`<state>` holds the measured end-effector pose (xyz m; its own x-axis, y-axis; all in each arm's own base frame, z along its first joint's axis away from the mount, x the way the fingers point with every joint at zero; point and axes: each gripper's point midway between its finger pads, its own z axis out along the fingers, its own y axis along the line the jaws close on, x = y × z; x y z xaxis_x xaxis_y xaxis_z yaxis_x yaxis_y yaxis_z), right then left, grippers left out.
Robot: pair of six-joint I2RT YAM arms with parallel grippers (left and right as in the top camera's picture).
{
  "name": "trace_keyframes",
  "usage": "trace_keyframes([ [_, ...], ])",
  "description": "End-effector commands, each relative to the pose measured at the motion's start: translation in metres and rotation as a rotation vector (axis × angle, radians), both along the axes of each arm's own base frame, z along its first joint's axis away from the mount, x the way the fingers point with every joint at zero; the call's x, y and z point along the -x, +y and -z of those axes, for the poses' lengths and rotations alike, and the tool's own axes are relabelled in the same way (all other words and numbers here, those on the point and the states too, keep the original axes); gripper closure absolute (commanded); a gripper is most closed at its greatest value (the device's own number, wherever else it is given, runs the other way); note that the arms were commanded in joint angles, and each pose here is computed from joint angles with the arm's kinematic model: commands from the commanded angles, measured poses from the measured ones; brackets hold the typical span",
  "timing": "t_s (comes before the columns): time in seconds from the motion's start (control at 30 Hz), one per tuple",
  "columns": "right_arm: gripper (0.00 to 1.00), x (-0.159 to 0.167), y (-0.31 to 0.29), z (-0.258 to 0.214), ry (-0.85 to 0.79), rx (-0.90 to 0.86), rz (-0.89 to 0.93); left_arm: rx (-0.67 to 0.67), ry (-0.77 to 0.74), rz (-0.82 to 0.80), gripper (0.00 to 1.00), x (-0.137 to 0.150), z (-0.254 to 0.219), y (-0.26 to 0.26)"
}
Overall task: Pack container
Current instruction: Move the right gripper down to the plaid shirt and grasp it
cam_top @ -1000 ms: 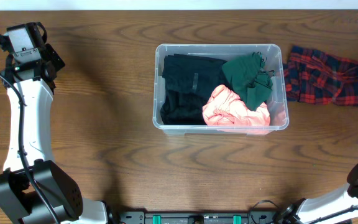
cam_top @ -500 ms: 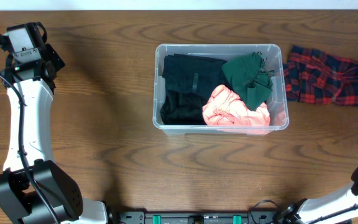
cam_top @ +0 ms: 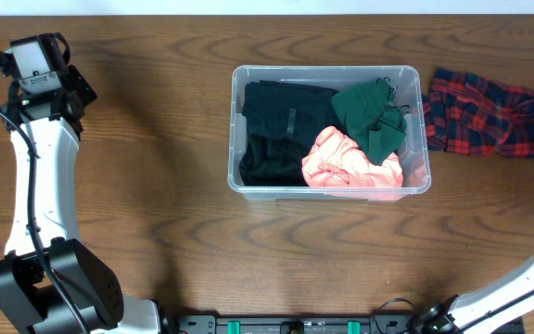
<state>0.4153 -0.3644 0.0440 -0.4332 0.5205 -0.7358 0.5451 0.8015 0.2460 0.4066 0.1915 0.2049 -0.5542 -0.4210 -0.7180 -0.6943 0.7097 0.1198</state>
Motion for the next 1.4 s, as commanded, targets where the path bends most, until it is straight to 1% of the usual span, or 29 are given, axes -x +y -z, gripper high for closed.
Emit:
trace_keyframes([
  [0.0,0.01,-0.005,0.004,0.021,-0.022,-0.051,-0.085,-0.013,-0.007,-0.010,0.02,0.002,-0.006,0.003],
  [0.2,0.01,-0.012,0.019,0.044,-0.040,-0.131,-0.150,-0.013,-0.007,-0.010,0.02,0.002,-0.006,0.003],
  [0.33,0.17,-0.014,0.026,0.044,-0.046,-0.156,-0.170,-0.013,-0.007,-0.010,0.02,0.002,-0.006,0.003],
  [0.37,0.23,-0.014,0.028,0.044,-0.049,-0.169,-0.170,-0.013,-0.007,-0.010,0.02,0.002,-0.006,0.003],
  [0.43,0.29,-0.013,0.031,0.046,-0.049,-0.207,-0.158,-0.013,-0.007,-0.010,0.02,0.002,-0.006,0.003],
  [0.57,0.30,-0.010,0.036,0.049,-0.040,-0.253,-0.145,-0.013,-0.007,-0.010,0.02,0.002,-0.006,0.003],
  [0.63,0.35,-0.008,0.038,0.051,-0.029,-0.266,-0.144,-0.013,-0.007,-0.010,0.02,0.002,-0.006,0.003],
  [0.7,0.36,-0.006,0.040,0.052,-0.021,-0.279,-0.141,-0.013,-0.007,-0.010,0.02,0.002,-0.006,0.003],
  [0.73,0.38,-0.006,0.041,0.052,-0.023,-0.285,-0.146,-0.013,-0.007,-0.010,0.02,0.002,-0.006,0.003],
  [0.77,0.43,-0.007,0.043,0.049,-0.035,-0.294,-0.159,-0.013,-0.007,-0.010,0.02,0.002,-0.006,0.003],
  [0.8,0.46,-0.007,0.044,0.047,-0.043,-0.299,-0.166,-0.012,-0.007,-0.010,0.02,0.002,-0.006,0.003],
  [0.83,0.49,-0.009,0.046,0.042,-0.057,-0.303,-0.180,-0.013,-0.007,-0.010,0.02,0.002,-0.006,0.003],
  [0.9,0.60,-0.011,0.048,0.033,-0.079,-0.304,-0.198,-0.013,-0.007,-0.010,0.02,0.002,-0.006,0.003],
  [0.97,0.74,-0.014,0.048,0.019,-0.102,-0.290,-0.211,-0.013,-0.007,-0.010,0.02,0.002,-0.006,0.003],
  [1.0,0.82,-0.014,0.047,0.012,-0.109,-0.279,-0.213,-0.012,-0.007,-0.010,0.02,0.002,-0.006,0.003],
  [1.03,0.93,-0.014,0.046,0.003,-0.116,-0.268,-0.212,-0.013,-0.007,-0.010,0.02,0.002,-0.006,0.003],
  [1.07,0.99,-0.013,0.044,-0.005,-0.123,-0.256,-0.210,-0.013,-0.007,-0.010,0.02,0.002,-0.006,0.003],
  [1.37,0.99,-0.004,0.037,-0.113,-0.236,-0.116,-0.207,-0.013,-0.007,-0.010,0.02,0.002,-0.006,0.003],
])
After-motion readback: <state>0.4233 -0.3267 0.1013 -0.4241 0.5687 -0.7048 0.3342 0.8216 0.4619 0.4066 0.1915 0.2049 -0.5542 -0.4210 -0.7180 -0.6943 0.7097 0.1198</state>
